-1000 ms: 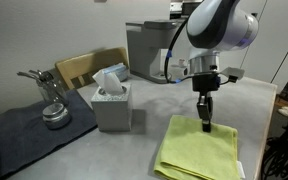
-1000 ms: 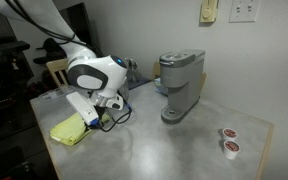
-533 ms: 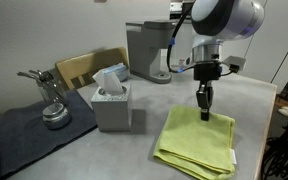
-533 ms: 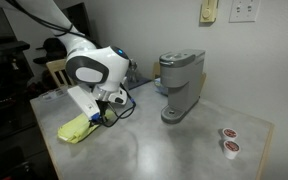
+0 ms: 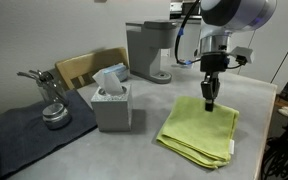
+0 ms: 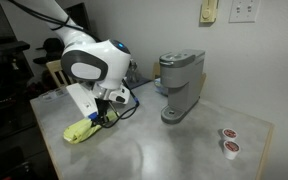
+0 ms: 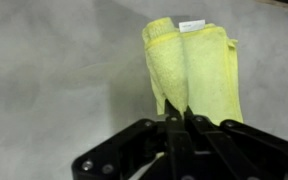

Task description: Fold the yellow towel

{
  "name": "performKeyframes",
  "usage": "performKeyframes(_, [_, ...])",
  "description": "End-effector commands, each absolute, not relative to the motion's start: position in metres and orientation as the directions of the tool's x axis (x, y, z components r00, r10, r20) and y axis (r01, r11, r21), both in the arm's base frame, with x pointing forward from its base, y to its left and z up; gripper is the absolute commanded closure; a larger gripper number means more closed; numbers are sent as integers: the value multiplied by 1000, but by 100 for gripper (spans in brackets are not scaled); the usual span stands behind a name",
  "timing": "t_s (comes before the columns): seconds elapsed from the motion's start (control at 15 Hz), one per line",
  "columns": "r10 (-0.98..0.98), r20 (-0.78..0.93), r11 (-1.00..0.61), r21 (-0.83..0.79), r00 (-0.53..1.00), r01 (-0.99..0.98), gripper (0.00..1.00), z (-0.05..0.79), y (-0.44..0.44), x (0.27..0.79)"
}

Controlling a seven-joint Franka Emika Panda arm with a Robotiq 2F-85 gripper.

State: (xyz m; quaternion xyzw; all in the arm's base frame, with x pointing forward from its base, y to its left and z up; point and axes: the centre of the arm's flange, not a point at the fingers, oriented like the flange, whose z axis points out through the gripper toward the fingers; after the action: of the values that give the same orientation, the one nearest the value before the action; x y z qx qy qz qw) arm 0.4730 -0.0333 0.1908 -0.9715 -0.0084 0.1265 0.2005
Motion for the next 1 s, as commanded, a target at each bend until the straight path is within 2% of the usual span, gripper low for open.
performKeyframes(0.0, [25, -224, -917, -394, 974, -67, 99, 203, -44, 458])
performKeyframes(0.53, [82, -227, -922, -387, 970, -12, 99, 201, -27, 465])
performKeyframes(0.93, [52, -233, -923, -383, 971, -43, 99, 197, -49, 462])
